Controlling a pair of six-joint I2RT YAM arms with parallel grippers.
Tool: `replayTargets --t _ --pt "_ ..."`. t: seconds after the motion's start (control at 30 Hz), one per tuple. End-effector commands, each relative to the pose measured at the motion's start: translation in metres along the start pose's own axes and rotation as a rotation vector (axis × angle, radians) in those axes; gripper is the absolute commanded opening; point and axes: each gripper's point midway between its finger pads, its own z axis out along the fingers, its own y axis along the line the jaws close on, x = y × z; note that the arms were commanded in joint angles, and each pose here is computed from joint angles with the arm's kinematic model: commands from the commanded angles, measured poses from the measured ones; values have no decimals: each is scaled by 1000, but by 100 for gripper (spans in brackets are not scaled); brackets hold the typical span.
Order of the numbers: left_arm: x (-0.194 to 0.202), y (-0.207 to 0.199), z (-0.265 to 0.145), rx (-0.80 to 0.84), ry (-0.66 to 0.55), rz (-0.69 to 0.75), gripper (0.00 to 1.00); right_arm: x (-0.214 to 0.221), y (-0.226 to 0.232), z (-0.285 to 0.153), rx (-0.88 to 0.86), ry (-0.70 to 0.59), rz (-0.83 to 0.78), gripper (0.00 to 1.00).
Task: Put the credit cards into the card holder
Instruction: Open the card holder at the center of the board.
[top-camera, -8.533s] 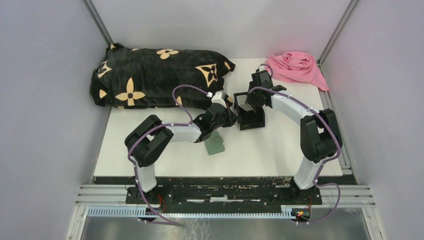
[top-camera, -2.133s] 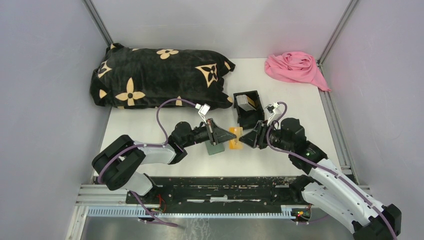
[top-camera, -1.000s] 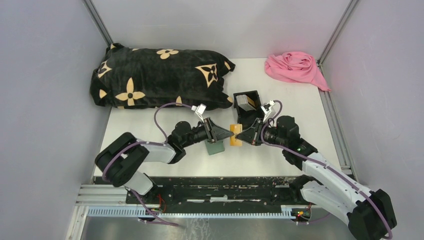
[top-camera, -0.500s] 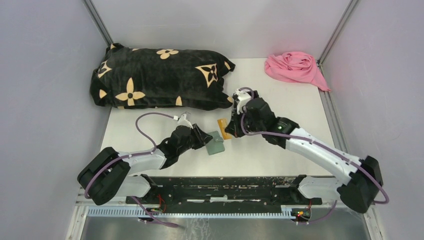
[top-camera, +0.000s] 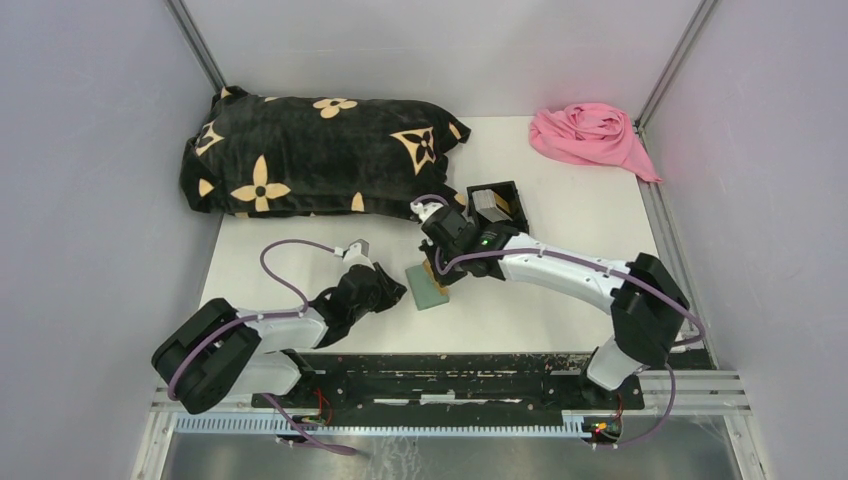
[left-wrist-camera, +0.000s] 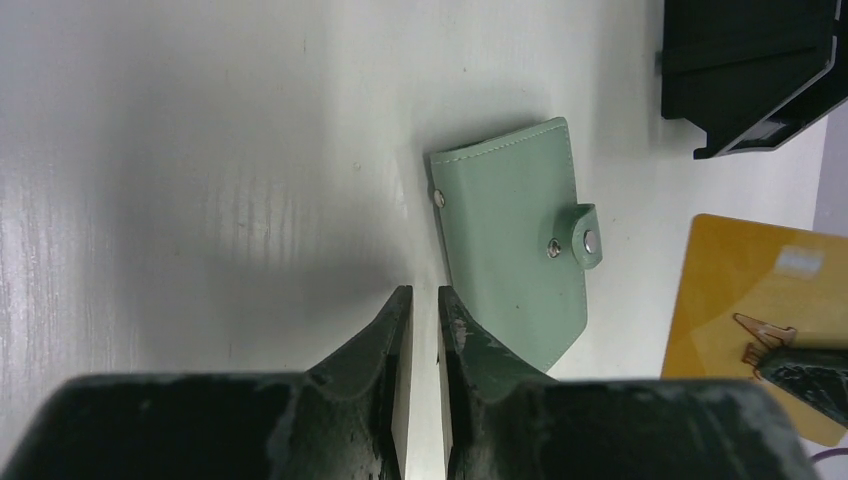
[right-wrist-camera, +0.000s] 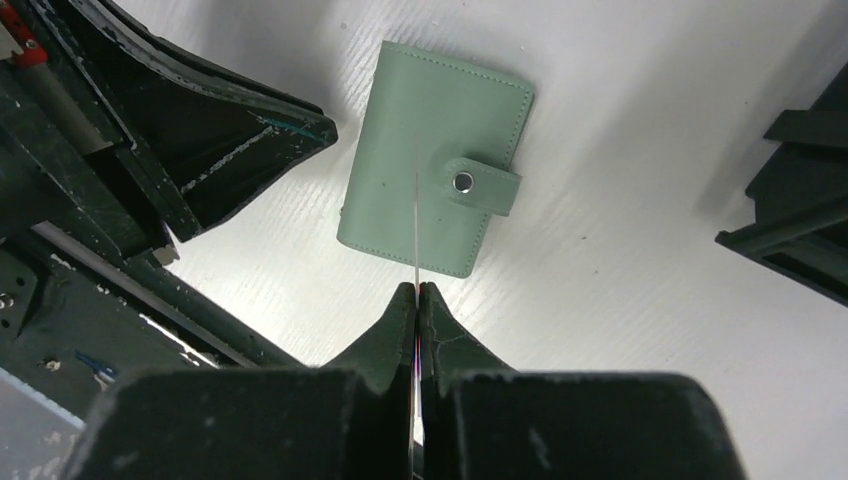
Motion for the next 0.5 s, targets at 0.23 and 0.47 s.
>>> replayTargets --t 0.23,0.47 --pt "-8 2 5 -4 -45 23 20 -11 15 24 75 19 -61 1" --pt "-10 0 5 -4 -50 24 19 0 7 40 134 64 -78 1"
